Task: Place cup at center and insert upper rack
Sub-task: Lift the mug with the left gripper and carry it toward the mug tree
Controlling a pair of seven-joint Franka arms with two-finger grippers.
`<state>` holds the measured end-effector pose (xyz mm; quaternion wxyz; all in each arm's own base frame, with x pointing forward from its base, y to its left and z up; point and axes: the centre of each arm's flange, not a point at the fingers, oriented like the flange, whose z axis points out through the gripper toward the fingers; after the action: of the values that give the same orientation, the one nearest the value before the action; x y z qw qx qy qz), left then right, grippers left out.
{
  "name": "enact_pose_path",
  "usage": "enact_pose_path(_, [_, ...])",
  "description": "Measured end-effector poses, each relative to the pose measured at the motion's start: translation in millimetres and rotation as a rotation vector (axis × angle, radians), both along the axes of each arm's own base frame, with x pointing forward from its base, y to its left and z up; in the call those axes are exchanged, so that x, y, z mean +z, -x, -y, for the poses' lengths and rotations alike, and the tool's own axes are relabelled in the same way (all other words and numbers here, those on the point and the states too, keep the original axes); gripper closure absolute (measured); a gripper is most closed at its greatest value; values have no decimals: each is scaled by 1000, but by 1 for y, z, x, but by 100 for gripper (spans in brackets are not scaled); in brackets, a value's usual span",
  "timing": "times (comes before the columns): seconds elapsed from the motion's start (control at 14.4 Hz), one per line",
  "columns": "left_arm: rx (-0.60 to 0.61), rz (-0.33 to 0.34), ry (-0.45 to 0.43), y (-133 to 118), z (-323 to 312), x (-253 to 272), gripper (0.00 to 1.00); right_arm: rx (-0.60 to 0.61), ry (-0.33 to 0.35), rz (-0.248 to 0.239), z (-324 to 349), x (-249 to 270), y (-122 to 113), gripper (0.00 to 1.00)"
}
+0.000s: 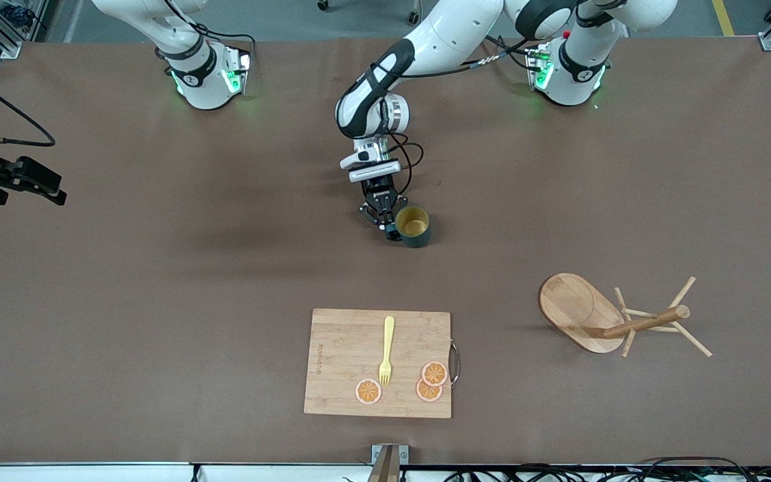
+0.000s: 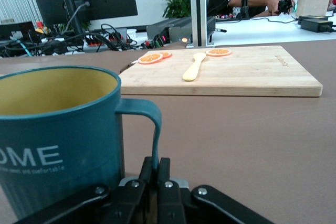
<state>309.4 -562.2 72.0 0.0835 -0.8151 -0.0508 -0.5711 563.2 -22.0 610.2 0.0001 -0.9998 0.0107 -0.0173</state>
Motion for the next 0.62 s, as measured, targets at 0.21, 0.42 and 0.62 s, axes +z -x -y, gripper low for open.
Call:
enact_pose_path(0.21, [30,-61,39,-10,11,21,94,0,0,0,0,0,0,0])
enact_pose_path(0.42, [90,-175,105,-28,31,75,94,0,0,1,0,0,0,0])
enact_pose_path(0.62, [154,-280,246,-57,43,151,94,0,0,2,0,1,0,0])
